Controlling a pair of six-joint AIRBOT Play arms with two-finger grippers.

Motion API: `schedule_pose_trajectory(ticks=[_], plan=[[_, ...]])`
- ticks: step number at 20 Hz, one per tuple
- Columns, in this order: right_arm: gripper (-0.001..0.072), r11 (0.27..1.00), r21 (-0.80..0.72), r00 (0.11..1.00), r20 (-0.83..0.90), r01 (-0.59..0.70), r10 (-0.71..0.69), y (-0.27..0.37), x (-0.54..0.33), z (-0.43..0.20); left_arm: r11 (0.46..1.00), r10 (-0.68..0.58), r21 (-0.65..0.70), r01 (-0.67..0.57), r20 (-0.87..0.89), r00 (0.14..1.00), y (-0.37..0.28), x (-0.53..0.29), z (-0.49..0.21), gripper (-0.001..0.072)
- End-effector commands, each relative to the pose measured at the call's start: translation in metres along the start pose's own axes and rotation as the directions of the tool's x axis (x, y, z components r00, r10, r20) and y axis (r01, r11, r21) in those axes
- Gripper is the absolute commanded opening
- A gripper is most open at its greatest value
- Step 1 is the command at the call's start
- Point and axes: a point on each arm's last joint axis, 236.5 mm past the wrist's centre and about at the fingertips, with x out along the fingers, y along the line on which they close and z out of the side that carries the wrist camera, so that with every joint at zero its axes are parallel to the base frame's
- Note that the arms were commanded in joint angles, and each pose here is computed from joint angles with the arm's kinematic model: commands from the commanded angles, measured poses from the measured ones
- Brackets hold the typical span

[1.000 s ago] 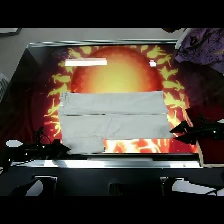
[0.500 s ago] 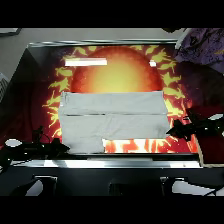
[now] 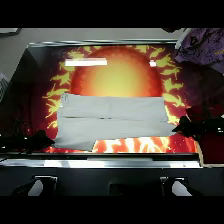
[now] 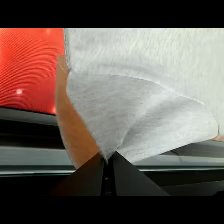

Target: Fold the clothes and pants, and hang the long-sleeved shirts on hangers.

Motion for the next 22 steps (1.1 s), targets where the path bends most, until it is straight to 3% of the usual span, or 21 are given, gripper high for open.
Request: schedule_pose_trajectory(ticks=[1, 7, 13, 22], plan=[[0.0031, 1.0, -0.015, 0.995, 0.101, 0.02, -0.019, 0.014, -0.031, -0.01, 1.0, 0.023, 0.006, -0.024, 0.021, 1.0, -0.01, -0.019, -0.008, 0.0015], [0.0031, 0.976, -0.212, 0.988, 0.155, 0.055, -0.022, 0.05, -0.004, 0.01, 0.997, -0.046, 0.069, 0.035, 0.164, 0.985, -0.05, -0.034, 0.05, 0.0015], [0.0031, 0.967, -0.211, 0.973, 0.209, 0.145, -0.1, 0.045, -0.006, 0.064, 0.992, -0.049, 0.124, 0.036, 0.11, 0.993, -0.081, -0.004, 0.124, 0.0015], [0.0031, 0.967, -0.206, 0.973, 0.204, 0.149, -0.107, 0.043, 0.019, 0.132, 0.986, -0.055, 0.161, 0.044, 0.064, 0.996, -0.112, 0.038, 0.217, 0.0015]])
